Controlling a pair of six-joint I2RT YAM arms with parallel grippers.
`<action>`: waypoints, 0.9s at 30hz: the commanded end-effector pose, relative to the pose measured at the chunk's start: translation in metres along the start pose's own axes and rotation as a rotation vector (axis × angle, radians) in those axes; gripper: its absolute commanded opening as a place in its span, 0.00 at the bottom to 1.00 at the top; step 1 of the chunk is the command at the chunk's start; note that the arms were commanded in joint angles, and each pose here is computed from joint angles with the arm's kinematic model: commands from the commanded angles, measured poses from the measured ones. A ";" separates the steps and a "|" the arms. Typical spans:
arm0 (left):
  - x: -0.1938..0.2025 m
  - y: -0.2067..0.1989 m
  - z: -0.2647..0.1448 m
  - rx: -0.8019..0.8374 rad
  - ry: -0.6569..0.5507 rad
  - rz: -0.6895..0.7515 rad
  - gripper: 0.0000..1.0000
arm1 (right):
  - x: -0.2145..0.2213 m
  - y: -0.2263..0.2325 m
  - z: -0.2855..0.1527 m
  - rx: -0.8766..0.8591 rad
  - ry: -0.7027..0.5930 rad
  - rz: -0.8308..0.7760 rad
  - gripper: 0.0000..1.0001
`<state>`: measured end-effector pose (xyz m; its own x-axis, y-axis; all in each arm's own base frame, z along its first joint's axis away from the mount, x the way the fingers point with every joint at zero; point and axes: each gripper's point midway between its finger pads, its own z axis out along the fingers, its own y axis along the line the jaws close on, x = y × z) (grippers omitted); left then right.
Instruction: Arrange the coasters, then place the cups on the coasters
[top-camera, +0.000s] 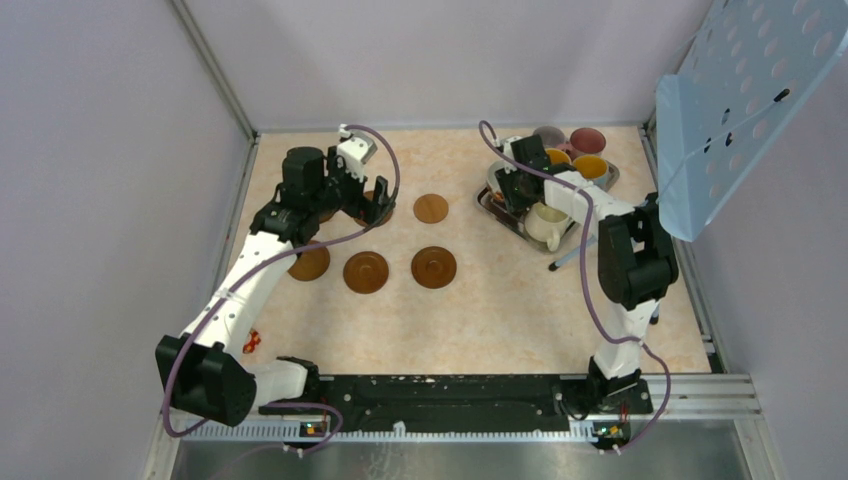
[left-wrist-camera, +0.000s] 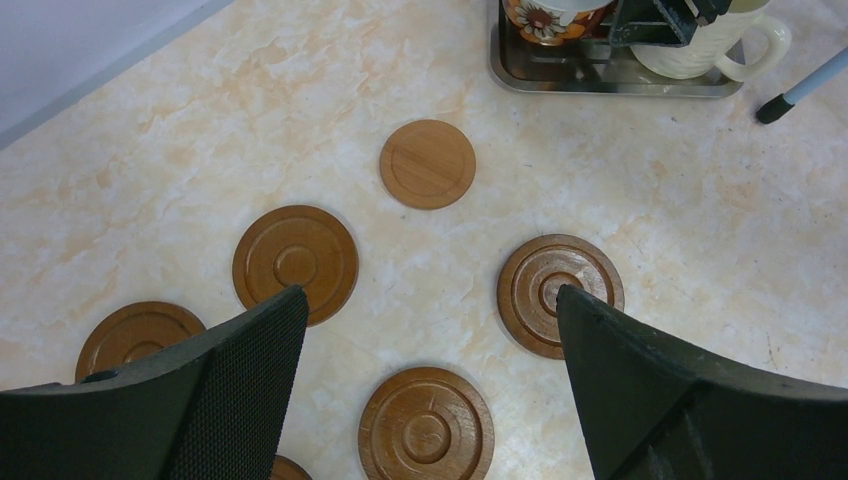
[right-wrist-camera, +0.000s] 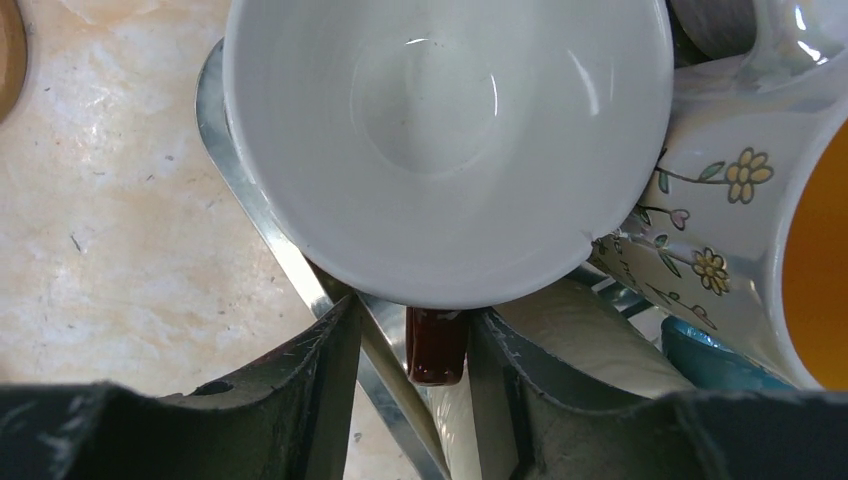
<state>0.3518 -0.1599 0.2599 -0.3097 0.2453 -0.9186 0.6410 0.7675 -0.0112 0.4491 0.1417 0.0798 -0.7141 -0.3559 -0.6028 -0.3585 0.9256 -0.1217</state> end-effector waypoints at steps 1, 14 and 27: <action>-0.009 0.001 -0.009 -0.013 -0.043 -0.005 0.99 | -0.013 -0.007 0.002 0.023 -0.063 0.082 0.41; -0.007 0.024 -0.019 -0.074 -0.046 -0.058 0.99 | -0.014 -0.009 0.009 0.022 -0.106 0.177 0.23; -0.011 0.045 -0.039 -0.103 -0.064 -0.147 0.99 | -0.047 -0.006 -0.026 -0.025 -0.241 0.211 0.00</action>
<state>0.3607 -0.1068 0.2630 -0.3798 0.1313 -0.9157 0.5106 0.8552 -0.0891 0.4584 0.1424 0.0755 -0.7095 -0.1779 -0.6819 -0.2299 0.9731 -0.0147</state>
